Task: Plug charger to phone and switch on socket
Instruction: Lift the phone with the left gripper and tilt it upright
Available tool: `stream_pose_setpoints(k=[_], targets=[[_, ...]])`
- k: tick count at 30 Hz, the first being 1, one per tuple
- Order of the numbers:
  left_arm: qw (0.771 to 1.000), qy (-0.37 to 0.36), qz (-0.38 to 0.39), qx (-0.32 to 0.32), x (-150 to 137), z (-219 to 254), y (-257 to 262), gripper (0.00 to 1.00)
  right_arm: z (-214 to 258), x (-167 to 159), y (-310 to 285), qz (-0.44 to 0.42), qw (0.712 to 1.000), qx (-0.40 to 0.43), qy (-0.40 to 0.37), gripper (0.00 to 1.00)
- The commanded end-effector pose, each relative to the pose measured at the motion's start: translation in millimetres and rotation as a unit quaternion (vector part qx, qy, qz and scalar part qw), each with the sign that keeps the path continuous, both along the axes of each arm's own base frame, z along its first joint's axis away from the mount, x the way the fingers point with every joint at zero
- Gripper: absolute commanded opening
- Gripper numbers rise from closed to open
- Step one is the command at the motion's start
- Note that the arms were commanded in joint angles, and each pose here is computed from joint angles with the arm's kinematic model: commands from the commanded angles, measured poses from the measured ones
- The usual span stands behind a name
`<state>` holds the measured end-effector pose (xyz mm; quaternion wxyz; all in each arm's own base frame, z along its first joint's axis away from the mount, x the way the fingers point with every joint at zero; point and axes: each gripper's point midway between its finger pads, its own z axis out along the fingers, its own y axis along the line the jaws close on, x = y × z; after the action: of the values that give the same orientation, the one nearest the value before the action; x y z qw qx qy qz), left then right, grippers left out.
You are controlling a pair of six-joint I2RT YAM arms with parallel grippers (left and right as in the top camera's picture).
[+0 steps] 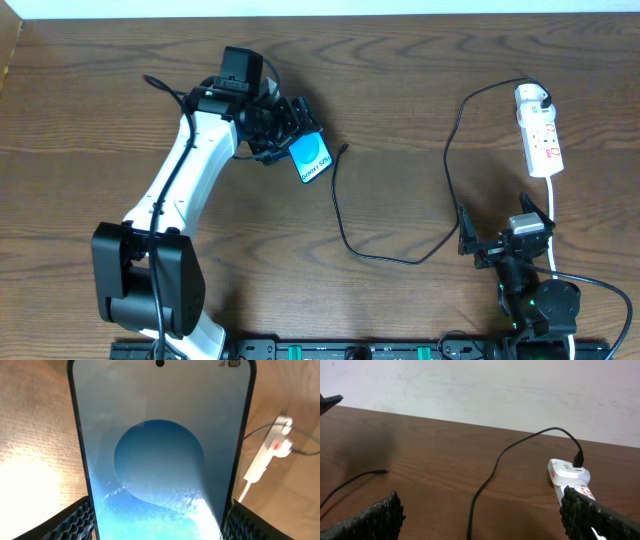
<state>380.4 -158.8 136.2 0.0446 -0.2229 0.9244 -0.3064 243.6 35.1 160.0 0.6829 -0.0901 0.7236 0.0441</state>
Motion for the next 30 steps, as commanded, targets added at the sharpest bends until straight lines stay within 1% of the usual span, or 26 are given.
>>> stream_pose_setpoints(k=[1,5,10,12,20,25,30], targets=[[0.992,0.048,0.098,-0.062,5,27,-3,0.63,-1,0,0,0.0,1.0,0.006,0.002,0.99],[0.983,0.087,0.11,-0.119,0,38,-18,0.62,-1,0,0,0.0,1.0,0.006,0.002,0.99],[0.97,0.116,0.106,-0.183,-3,54,-33,0.62,-1,0,0,0.0,1.0,0.006,0.002,0.99],[0.96,0.148,0.126,-0.202,-5,58,-37,0.62,-1,0,0,0.0,1.0,0.006,0.002,0.99],[0.938,0.204,0.173,-0.222,-7,61,-39,0.62,-1,0,0,0.0,1.0,0.006,0.002,0.99],[0.923,0.233,0.164,-0.258,-11,73,-48,0.62,-1,0,0,0.0,1.0,0.006,0.002,0.99],[0.919,0.242,0.155,-0.27,-14,77,-51,0.61,-1,0,0,0.0,1.0,0.006,0.002,0.99]])
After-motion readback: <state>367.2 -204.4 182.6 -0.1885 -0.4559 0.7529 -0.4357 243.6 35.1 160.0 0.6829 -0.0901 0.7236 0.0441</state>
